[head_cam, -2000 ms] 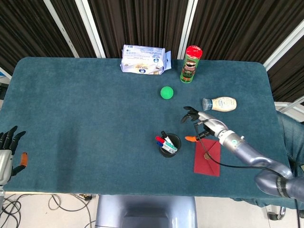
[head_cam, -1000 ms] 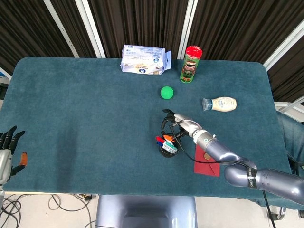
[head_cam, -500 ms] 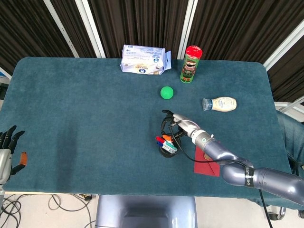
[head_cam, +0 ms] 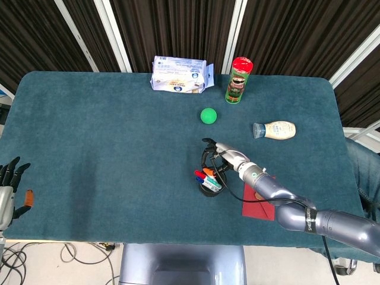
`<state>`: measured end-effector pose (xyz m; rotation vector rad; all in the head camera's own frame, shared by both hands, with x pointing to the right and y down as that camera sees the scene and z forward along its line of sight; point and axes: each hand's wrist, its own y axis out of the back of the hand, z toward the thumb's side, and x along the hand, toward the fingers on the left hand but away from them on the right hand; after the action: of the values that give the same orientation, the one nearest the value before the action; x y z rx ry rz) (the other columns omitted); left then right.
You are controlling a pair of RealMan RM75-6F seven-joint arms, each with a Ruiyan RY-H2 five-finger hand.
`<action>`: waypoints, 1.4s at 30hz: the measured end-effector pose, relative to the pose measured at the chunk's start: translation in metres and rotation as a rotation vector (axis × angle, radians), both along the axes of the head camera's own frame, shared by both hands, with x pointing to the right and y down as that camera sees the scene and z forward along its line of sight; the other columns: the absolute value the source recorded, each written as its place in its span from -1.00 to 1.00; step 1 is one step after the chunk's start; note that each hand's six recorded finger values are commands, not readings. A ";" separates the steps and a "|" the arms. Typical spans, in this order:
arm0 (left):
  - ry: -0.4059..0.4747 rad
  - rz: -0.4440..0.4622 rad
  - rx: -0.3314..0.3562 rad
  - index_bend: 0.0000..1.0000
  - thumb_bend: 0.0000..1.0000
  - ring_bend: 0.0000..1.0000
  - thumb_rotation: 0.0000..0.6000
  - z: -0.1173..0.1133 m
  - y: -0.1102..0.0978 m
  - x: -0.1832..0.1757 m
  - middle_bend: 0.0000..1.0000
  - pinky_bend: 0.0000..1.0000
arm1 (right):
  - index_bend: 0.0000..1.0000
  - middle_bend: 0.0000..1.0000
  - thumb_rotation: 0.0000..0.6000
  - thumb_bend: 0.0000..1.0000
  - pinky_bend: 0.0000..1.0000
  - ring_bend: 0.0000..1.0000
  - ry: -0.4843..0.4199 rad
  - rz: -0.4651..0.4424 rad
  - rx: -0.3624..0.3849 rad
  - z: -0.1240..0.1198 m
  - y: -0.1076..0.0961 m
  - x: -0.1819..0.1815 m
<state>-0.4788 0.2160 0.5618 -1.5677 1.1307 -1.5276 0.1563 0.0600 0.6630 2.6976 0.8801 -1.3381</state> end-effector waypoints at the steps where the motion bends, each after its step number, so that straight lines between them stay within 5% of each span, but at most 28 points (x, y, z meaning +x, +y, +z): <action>1: 0.000 -0.001 0.000 -0.75 0.03 -0.91 1.00 0.000 0.000 0.000 -0.99 -0.96 | 0.07 -1.00 1.00 -0.10 -0.59 -0.79 0.000 0.001 -0.001 0.000 0.000 0.000; 22: 0.001 -0.003 -0.001 -0.75 0.03 -0.91 1.00 0.000 0.000 -0.001 -0.99 -0.96 | 0.19 -1.00 1.00 -0.07 -0.59 -0.79 -0.019 0.019 0.019 -0.014 -0.010 0.002; 36: -0.002 -0.004 -0.004 -0.75 0.03 -0.91 1.00 0.001 0.000 -0.001 -0.99 -0.96 | 0.22 -1.00 1.00 -0.06 -0.59 -0.79 -0.057 0.160 0.165 -0.108 -0.068 0.054; 42: -0.006 -0.004 -0.002 -0.75 0.03 -0.91 1.00 0.001 -0.001 0.000 -0.99 -0.96 | 0.22 -1.00 1.00 -0.06 -0.59 -0.79 -0.071 0.214 0.185 -0.130 -0.078 0.075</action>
<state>-0.4792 0.2154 0.5629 -1.5616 1.1305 -1.5356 0.2314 -0.0183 0.5326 2.6630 1.3013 -1.1646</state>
